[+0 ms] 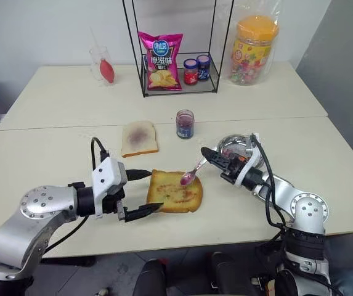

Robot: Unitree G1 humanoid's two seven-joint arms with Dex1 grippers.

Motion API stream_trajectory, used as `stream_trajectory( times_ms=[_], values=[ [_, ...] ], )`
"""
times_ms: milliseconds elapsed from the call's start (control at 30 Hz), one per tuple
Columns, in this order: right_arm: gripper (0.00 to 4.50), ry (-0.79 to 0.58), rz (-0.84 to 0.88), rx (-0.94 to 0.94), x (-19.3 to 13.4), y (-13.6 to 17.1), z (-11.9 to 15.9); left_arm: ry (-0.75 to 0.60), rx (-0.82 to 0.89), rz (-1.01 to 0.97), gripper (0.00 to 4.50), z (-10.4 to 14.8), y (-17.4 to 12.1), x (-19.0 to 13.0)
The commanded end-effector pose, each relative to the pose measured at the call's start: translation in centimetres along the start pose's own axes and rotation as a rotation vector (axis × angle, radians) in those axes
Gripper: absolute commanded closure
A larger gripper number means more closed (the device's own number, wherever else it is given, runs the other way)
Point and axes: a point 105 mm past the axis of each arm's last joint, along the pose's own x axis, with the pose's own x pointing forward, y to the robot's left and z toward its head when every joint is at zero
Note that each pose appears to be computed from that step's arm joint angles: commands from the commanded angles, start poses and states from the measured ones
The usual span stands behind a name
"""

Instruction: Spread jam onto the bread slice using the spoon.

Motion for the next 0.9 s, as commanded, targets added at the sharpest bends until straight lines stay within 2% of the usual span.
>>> stream_trajectory(
  times_ms=[33,200,267,367,567,900],
  values=[
    [4.49,-0.178,0.018,-0.062,-1.8,0.8,4.5,-0.024,0.081,-0.025,0.00,2.0,0.0,1.5],
    [4.49,-0.345,-0.083,-0.078,-4.8,-1.1,9.0,-0.052,0.158,-0.037,0.00,3.4,0.4,4.1],
    [4.49,-0.403,-0.140,-0.088,-6.2,-2.5,10.8,-0.130,0.152,-0.028,0.00,4.8,0.9,5.9],
    [4.49,-0.462,-0.216,-0.079,-7.3,-4.6,12.6,-0.158,0.170,-0.074,0.00,5.5,0.8,8.3],
    [4.49,-0.480,-0.328,-0.069,-8.0,-8.3,13.7,-0.161,0.226,-0.133,0.00,6.7,0.6,11.6],
    [4.49,-0.459,-0.425,-0.060,-7.8,-12.0,13.8,-0.190,0.308,-0.141,0.00,7.9,0.0,14.8]
  ],
)
